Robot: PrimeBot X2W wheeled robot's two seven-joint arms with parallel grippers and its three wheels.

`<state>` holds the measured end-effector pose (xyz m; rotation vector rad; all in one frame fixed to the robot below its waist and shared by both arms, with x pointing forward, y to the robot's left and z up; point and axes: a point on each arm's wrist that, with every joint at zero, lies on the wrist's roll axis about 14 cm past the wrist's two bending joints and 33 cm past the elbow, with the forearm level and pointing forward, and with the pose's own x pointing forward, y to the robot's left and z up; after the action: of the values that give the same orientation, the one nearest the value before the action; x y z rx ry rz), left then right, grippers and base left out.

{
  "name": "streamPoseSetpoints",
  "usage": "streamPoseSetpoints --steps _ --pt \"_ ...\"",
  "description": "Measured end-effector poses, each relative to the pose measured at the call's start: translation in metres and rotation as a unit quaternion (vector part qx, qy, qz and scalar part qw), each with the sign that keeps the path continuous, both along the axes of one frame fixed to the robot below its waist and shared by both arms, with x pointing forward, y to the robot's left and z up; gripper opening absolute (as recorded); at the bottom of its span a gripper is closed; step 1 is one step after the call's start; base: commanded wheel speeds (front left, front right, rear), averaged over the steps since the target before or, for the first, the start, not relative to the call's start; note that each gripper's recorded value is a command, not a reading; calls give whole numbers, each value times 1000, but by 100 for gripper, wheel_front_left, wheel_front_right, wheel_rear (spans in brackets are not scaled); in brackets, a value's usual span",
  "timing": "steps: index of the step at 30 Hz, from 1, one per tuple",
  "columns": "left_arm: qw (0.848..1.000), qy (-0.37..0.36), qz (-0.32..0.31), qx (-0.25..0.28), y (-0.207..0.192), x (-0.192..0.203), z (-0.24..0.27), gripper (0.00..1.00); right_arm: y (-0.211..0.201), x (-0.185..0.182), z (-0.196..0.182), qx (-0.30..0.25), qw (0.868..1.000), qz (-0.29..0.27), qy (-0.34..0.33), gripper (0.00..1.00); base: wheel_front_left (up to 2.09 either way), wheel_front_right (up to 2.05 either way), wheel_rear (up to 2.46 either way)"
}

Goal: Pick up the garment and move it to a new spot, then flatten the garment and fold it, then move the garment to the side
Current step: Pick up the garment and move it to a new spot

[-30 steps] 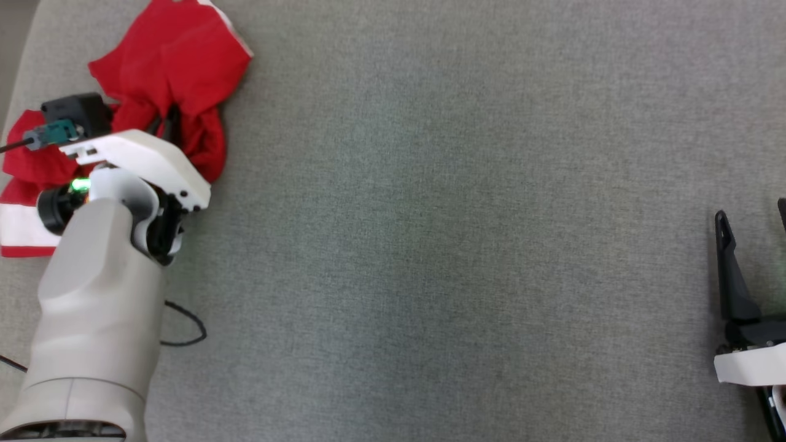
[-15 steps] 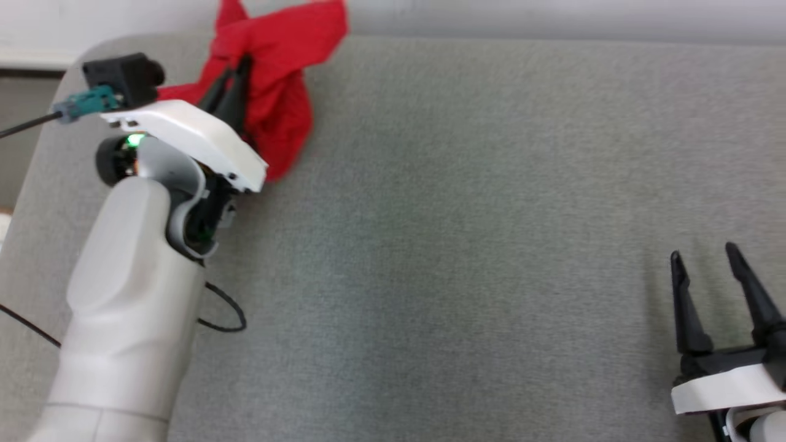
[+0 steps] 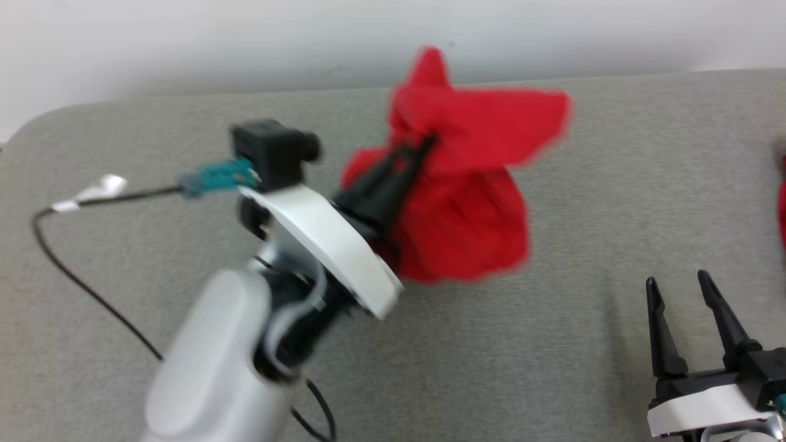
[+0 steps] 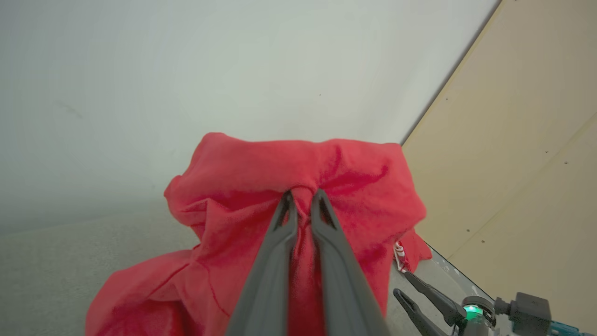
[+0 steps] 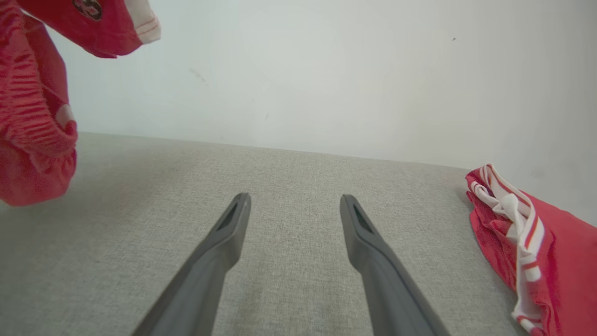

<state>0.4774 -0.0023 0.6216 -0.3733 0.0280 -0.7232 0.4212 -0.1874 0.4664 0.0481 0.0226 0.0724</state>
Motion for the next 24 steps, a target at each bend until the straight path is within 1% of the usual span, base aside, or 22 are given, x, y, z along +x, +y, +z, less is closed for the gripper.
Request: streamPoseSetpoints --steps 5,9,12,14,16,19,21,24 --pt "994 16 -99 -36 -54 -48 8 0 -14 -14 3 2 1000 -24 0 100 0 0 0" --pt "984 48 -164 -57 -84 -78 5 0 -24 -24 3 3 999 -42 3 100 0 0 0" --pt "973 84 -199 -77 -100 -94 -1 0 -30 -29 2 3 999 -53 5 100 0 0 0" --pt "971 99 -203 -75 -106 -94 -8 0 -35 -32 0 3 998 -61 8 100 0 0 0" --pt "971 123 -194 -71 -108 -88 -22 0 -38 -35 -2 4 998 -67 12 100 0 0 0" --pt "976 145 -159 -41 -103 -68 -50 0 -42 -39 -5 4 997 -75 18 100 0 0 0" --pt "981 140 -133 -2 -96 -52 -69 0 -45 -41 -6 5 997 -80 21 100 0 0 0" --pt "982 163 -98 9 -88 -36 -92 0 -47 -45 -7 5 996 -85 23 100 0 0 0"
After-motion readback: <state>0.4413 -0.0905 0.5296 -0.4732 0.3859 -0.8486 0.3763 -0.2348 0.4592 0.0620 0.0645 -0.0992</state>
